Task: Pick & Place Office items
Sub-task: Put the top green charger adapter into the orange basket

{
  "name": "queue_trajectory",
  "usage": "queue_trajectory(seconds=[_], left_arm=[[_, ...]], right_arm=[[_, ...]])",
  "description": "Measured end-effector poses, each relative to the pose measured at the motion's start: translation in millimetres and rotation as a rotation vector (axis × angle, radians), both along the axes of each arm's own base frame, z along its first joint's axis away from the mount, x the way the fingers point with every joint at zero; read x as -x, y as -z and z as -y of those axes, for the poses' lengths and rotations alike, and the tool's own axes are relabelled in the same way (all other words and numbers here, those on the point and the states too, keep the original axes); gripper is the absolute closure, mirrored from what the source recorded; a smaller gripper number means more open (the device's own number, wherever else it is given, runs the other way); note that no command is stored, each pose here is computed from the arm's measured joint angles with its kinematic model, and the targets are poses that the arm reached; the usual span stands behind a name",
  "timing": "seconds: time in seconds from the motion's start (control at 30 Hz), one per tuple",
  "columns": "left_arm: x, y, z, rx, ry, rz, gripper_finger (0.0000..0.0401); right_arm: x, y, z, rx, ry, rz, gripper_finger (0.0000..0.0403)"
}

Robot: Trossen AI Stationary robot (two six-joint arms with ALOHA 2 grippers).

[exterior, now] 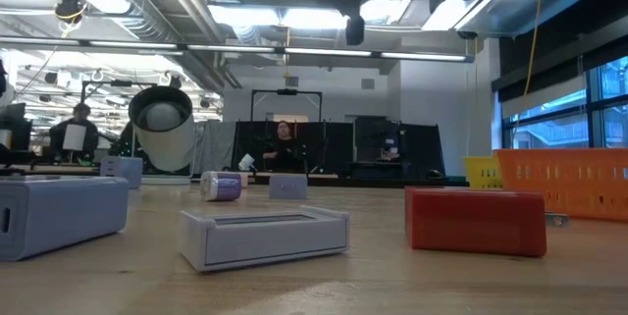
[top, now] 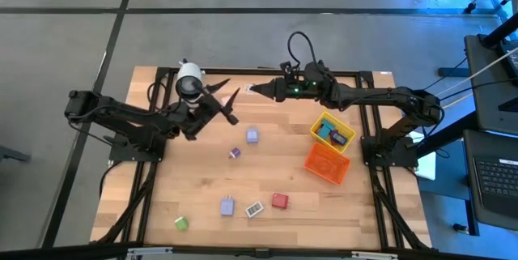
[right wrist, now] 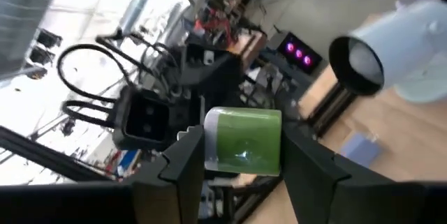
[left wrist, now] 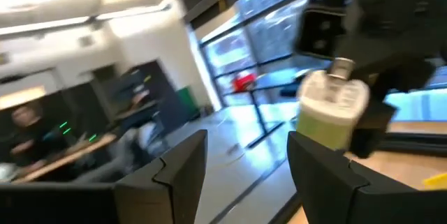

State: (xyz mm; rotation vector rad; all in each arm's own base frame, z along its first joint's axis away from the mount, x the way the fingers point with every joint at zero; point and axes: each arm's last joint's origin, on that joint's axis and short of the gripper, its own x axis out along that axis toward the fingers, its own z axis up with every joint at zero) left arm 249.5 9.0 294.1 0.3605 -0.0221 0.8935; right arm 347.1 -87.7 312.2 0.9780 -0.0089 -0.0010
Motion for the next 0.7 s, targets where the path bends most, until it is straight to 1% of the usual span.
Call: queue_trajectory(seconds=[0.1, 0.17, 0.33, 0.47, 0.57, 0.7], left_arm=[[2.5, 1.5, 6.1, 0.036, -0.092, -0.01, 0.0209], [3.0, 4.1, 9.2, 0.044, -0.122, -0.038, 0.0212], [2.0, 14.3, 14.2, 0.052, -0.132, -0.132, 0.0221], [1.6, 27.5, 10.6, 0.135, -0.138, -0.14, 0.0226], [0.3, 37.3, 5.9, 0.23, -0.065, -0.12, 0.0228], [-3.2, 44.0, 1.4, 0.388, 0.116, -0.071, 0.0228]], right_arm=[[1.1, 4.7, 1.5, -0.02, -0.052, -0.05, 0.0242], [1.6, 8.0, 0.6, -0.037, -0.104, -0.082, 0.0242], [3.3, 14.0, -6.1, -0.096, -0.242, -0.155, 0.0242], [14.2, 10.2, -12.7, -0.117, -0.257, -0.232, 0.0242], [29.9, -0.2, -16.2, -0.083, -0.221, -0.276, 0.0242], [58.0, -15.1, -21.8, -0.015, -0.14, -0.352, 0.0242]])
